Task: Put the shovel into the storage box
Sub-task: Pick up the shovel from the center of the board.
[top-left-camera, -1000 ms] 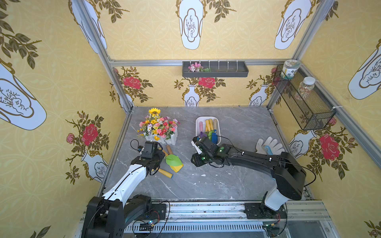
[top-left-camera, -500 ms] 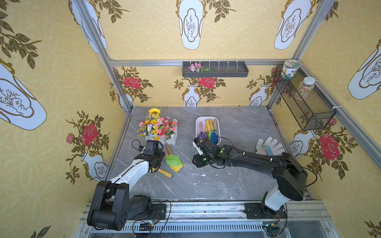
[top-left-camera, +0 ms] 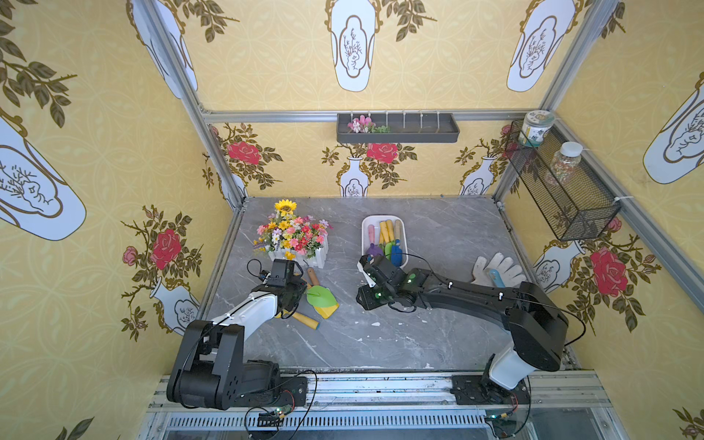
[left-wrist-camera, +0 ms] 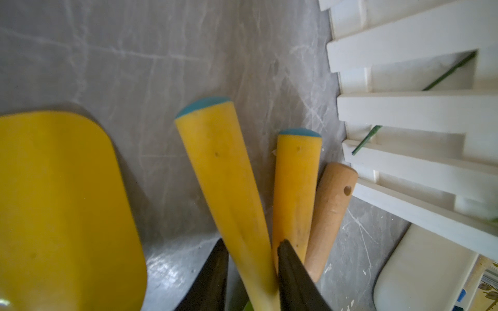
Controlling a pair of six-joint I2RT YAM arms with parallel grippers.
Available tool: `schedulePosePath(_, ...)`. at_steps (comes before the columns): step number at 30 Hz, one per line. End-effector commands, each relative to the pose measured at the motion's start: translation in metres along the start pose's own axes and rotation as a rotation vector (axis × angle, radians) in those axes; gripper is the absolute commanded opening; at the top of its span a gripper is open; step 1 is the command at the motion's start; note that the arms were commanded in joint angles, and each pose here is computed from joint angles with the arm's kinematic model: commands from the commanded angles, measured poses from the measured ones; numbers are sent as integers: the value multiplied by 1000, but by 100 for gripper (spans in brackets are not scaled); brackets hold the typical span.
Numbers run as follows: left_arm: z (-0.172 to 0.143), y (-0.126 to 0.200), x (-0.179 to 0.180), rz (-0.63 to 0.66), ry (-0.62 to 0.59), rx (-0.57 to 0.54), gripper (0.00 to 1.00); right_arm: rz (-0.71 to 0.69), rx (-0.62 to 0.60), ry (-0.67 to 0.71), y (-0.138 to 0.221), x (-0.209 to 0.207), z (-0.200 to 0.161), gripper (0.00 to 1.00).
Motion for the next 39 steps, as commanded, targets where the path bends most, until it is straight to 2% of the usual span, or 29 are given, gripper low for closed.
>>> schedulePosePath(1,-1,-2,3,7,-4,3,32,-1,-36,3,2,1,6,44)
schedulePosePath(9,-2,4,3,-4,-4,8,27,-10,-39,8,3,1,8,44)
schedulePosePath(21,-3,35,-7,-93,-41,16,20,-16,-67,7,14,0,15,44)
schedulePosePath(30,-15,55,-18,-192,-107,123,18,10,-115,-56,31,-16,21,44)
schedulePosePath(39,-44,68,-38,-226,-219,187,18,-7,-164,-123,52,-41,20,44)
Point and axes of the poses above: each gripper's point midway between its finger pads, its own y axis back along the fingers, its own x axis along the line the jaws close on, z = x × y, the point moved 7 cm from there along y, back along the fingers, and after that the axes turned 8 degrees about y, right-handed, at the moved point
